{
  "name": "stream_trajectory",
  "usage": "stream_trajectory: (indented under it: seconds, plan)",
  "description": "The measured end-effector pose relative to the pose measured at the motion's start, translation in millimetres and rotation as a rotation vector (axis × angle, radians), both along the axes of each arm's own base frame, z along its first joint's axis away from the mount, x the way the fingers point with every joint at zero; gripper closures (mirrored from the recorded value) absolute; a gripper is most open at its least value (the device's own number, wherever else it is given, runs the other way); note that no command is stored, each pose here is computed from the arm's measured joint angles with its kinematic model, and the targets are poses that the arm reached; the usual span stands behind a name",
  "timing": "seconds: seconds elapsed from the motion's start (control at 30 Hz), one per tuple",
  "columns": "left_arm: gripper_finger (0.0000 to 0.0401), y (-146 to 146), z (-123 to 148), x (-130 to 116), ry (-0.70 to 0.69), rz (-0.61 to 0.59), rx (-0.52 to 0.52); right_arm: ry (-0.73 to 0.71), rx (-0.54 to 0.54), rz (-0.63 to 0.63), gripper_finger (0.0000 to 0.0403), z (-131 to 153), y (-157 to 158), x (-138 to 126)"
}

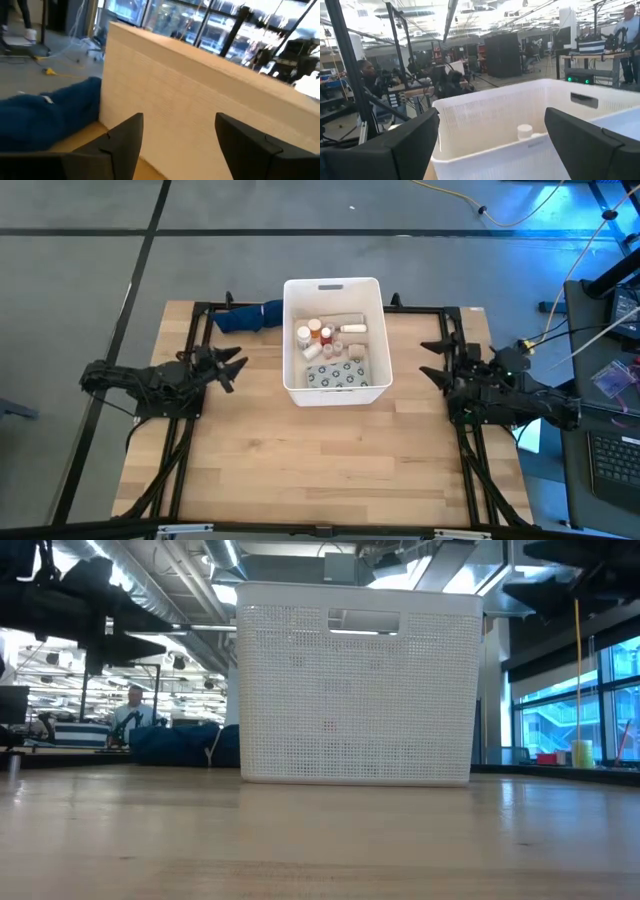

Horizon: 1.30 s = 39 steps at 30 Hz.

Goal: Pick & place medical supplies in basket/bin
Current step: Return to Home Position

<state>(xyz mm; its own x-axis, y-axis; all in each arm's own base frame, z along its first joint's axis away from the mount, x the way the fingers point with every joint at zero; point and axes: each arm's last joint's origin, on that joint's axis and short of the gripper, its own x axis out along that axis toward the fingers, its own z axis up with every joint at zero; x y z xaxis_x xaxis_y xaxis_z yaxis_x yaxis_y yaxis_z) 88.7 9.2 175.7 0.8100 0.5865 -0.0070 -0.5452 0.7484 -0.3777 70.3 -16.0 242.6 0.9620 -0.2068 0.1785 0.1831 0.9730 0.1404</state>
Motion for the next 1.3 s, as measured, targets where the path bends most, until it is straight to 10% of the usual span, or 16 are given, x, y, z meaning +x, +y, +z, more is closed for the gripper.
stream_trajectory:
  seconds: [0.5,1.3]
  plan:
    - [0.0162,6.5,-0.6,-2.3,0.121,0.127,0.143,-0.025,0.009,-0.116,0.0042,-57.9,-8.6,21.8]
    - [0.0162,6.5,-0.6,-2.3,0.123,0.127,0.146,0.045,0.011,-0.135,0.0042,-64.5,-9.3,22.8]
